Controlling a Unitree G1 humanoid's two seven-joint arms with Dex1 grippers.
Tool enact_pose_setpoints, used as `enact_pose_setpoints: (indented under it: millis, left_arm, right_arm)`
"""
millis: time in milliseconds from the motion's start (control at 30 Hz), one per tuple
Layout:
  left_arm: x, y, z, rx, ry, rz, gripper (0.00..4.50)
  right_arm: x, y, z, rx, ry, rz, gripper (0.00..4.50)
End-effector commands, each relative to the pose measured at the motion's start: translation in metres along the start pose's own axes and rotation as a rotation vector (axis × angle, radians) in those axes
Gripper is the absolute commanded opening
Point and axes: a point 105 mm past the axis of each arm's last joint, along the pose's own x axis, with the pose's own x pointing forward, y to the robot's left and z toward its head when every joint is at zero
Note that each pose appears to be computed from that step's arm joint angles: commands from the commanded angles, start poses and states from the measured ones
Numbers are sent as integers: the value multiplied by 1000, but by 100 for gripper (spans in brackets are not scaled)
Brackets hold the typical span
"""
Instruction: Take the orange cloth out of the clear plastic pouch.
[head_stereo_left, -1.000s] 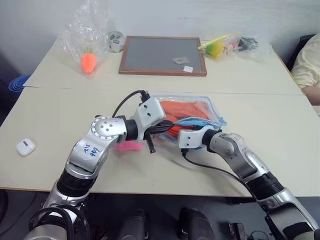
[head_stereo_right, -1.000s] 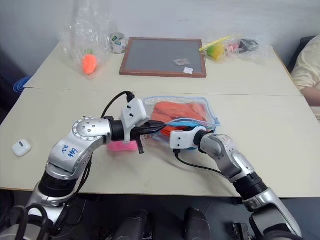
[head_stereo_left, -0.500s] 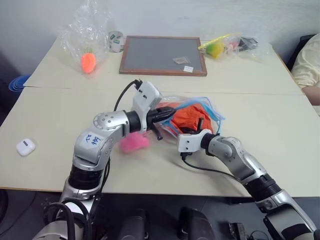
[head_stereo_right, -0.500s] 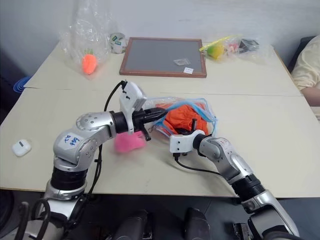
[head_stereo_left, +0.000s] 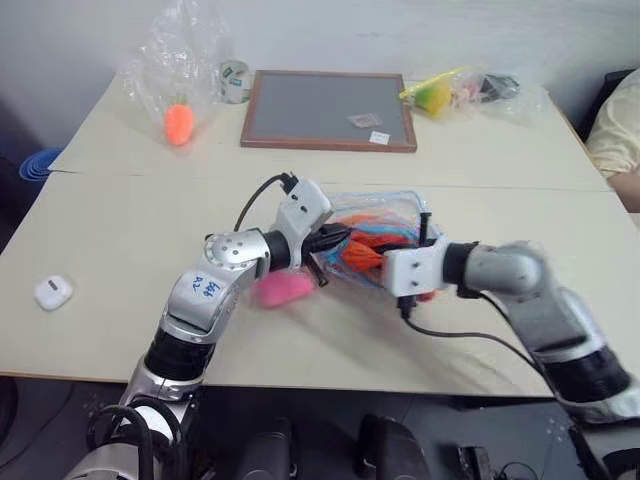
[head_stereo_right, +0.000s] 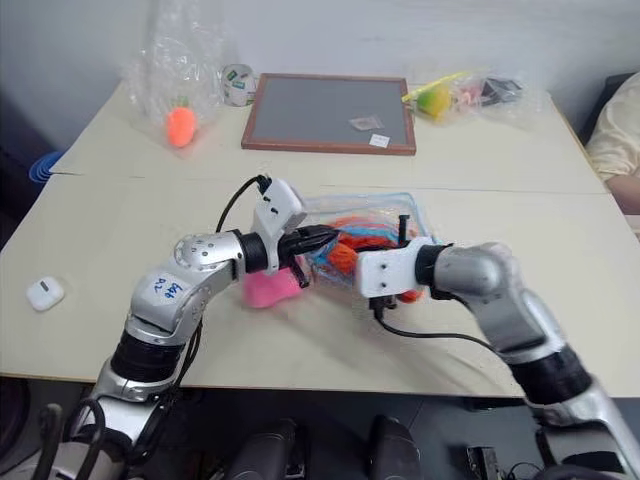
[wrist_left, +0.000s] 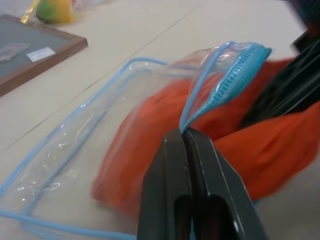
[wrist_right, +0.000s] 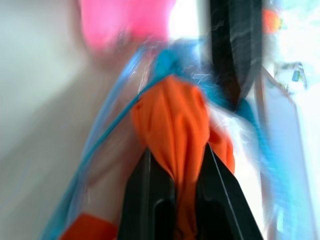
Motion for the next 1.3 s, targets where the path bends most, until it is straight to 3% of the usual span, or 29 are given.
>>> enact_pose_setpoints:
  millis: [33,167,267,333,433,533,633,733,833,933,1167,1267,1300]
  left_arm:
    - [-4,11,-4,32,17,48,0]
    - [-10,9,-6,98,32,20,0]
    - [-22,-3,-8,193,40,-67,0]
    - [-32,-12,-11,244,51,-128,0]
    - [-41,-15,-14,280,71,-160,0]
    - [-45,-13,-14,302,79,-155,0]
    - [-46,-8,-14,313,85,-132,0]
    - [-44,-2,-12,310,85,-95,0]
    - [-41,-1,-10,287,76,-75,0]
    - [-44,-6,-4,229,52,-101,67]
    - [-71,-11,9,160,40,-170,289]
    - [-90,-15,19,120,30,-234,377]
    - [-99,-18,22,106,32,-265,414]
  right_arm:
    - [-56,5,41,129,-158,201,2]
    - [-114,-21,30,347,-104,186,2]
    - [-155,-52,-4,382,49,44,2]
    - [-178,-70,-39,294,243,-75,2]
    - [-199,-95,-85,17,555,-217,2]
    - [-194,-112,-101,-204,629,-313,2]
    - [-171,-96,-117,-259,575,-305,2]
    - [-146,-46,-144,-208,549,-202,2]
    - [-128,8,-161,-33,493,-144,2]
    - [-127,30,-164,37,483,-111,100]
    - [-146,27,-147,164,446,-100,345]
    - [-156,30,-133,291,393,-81,440]
    - [-161,29,-128,348,370,-82,450]
